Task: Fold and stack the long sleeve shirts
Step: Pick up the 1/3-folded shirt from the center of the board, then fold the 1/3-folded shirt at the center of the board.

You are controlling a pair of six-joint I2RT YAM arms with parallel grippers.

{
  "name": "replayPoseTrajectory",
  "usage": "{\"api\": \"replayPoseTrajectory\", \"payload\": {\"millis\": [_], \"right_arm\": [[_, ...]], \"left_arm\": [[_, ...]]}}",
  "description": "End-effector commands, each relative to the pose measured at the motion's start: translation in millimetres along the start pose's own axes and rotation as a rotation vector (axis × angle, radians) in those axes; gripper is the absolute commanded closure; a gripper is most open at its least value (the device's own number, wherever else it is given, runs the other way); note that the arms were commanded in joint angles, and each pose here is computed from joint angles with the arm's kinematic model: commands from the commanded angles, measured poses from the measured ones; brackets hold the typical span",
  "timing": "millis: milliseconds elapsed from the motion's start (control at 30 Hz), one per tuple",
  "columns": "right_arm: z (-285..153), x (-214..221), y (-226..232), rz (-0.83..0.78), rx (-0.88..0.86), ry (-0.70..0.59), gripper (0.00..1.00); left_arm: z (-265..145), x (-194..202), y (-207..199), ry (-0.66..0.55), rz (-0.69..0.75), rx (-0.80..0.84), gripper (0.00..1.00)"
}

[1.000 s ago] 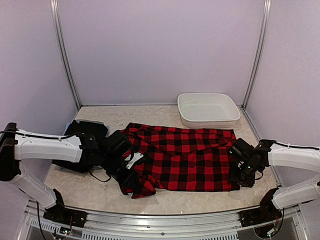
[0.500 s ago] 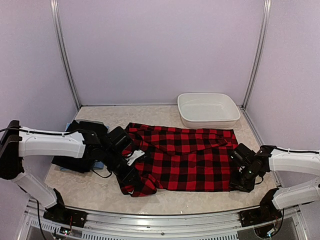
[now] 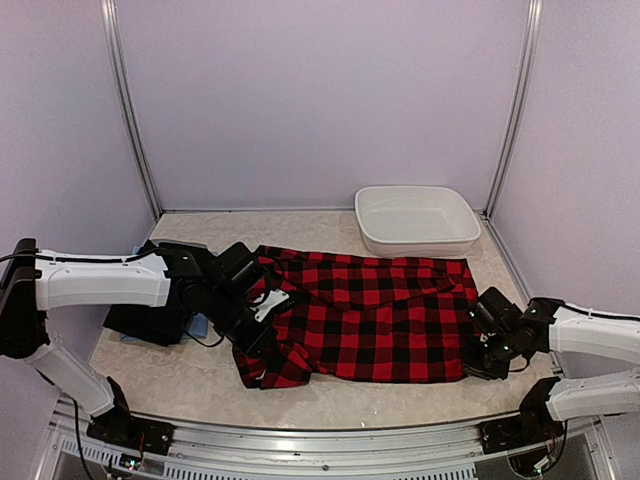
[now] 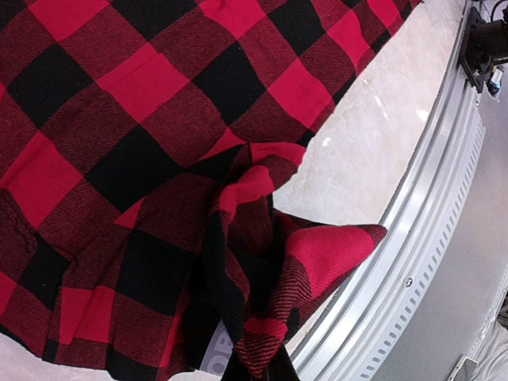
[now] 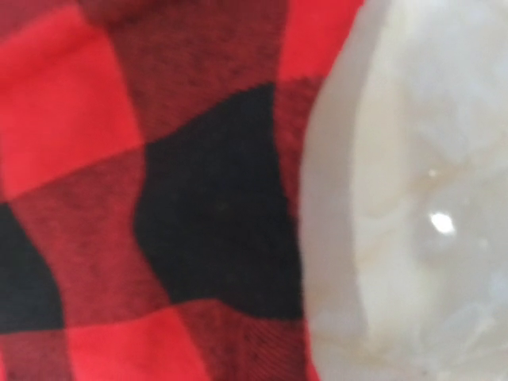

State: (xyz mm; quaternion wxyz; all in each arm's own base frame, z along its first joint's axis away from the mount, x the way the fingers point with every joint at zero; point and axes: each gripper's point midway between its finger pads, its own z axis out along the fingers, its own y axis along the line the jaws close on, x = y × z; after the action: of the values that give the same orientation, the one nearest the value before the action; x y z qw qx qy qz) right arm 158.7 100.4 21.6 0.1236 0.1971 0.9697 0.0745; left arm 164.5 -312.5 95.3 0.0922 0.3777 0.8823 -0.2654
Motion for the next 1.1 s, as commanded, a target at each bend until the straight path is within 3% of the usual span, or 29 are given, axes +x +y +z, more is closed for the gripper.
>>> {"api": "replayPoseTrajectory", "payload": {"millis": [0,67,533,800,1067], "right_arm": [[-9.1,-12.2,13.7,-0.052,-0.049,-0.059,0.93],[-14.2,-17.4,19.5,-0.076,-0.057,-0.073,1.0],[-50.1,-56.9,44.1,-0.239,0.012,-0.112,1.0],[-42.8,-87.9,37.5,-0.28,0.019,-0.117,1.0],[-24.3,-110.1,43.9,-0.306,-0.018,-0.128,1.0]], "left_arm": [[-11.8,-0.1,17.0,0.022,-0.026,-0.104,1.0],[-17.7,-2.6,17.8,0.017,-0.036,-0.121,1.0],[-50.3,-8.7,18.2,0.035,0.009,-0.062,1.0],[-67.0,-47.3,41.6,-0.061,-0.032,-0.009,1.0],[-48.5,-72.8,61.8,-0.072,-0.038,0.044,1.0]]}}
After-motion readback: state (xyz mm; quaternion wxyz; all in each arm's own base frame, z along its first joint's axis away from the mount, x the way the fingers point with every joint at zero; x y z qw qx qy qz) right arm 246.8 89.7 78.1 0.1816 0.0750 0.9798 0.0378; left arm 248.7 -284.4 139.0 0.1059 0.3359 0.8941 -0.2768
